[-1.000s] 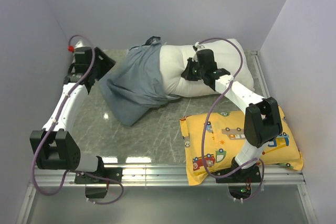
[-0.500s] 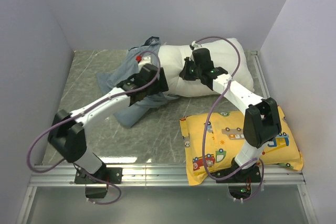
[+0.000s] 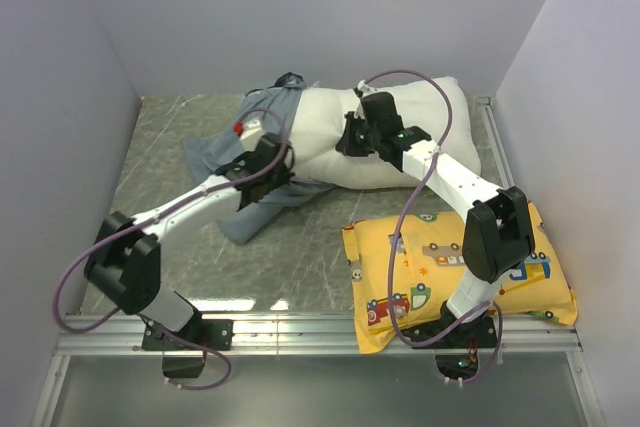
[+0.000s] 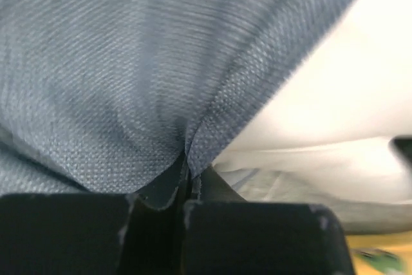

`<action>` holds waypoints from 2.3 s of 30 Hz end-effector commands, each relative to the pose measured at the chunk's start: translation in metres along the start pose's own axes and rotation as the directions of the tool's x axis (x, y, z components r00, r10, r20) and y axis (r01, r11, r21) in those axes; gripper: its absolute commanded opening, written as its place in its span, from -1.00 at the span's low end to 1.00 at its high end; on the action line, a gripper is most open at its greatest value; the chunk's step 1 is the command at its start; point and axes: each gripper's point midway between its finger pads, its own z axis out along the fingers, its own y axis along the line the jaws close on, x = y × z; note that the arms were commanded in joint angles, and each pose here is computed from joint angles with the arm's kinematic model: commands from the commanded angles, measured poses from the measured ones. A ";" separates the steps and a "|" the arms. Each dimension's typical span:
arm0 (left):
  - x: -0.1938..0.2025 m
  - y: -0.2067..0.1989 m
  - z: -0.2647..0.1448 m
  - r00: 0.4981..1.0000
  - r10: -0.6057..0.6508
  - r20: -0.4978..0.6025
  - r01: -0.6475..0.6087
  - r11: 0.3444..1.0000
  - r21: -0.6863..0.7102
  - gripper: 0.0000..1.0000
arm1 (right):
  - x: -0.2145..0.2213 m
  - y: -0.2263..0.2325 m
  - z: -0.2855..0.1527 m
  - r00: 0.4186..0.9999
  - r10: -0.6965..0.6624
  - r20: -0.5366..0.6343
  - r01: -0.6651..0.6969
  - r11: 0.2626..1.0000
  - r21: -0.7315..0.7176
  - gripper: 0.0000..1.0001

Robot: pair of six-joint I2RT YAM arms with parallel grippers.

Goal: Remove the pillowcase from the pillow

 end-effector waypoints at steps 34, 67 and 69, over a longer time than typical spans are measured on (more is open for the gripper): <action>-0.018 0.189 0.061 0.937 -0.345 0.058 0.345 0.880 -0.327 -0.99 | -0.141 -0.013 -0.162 0.906 0.189 0.378 -0.098 0.964 -0.246 -1.00; -0.022 0.104 0.019 0.974 -0.225 -0.030 0.226 0.974 0.014 -0.45 | -0.163 0.074 -0.107 0.903 0.173 0.394 0.077 0.836 -0.543 -1.00; -0.031 0.102 0.002 0.975 -0.223 -0.012 0.223 0.974 0.031 -0.36 | -0.146 0.095 -0.090 0.920 0.152 0.360 0.085 0.823 -0.562 -1.00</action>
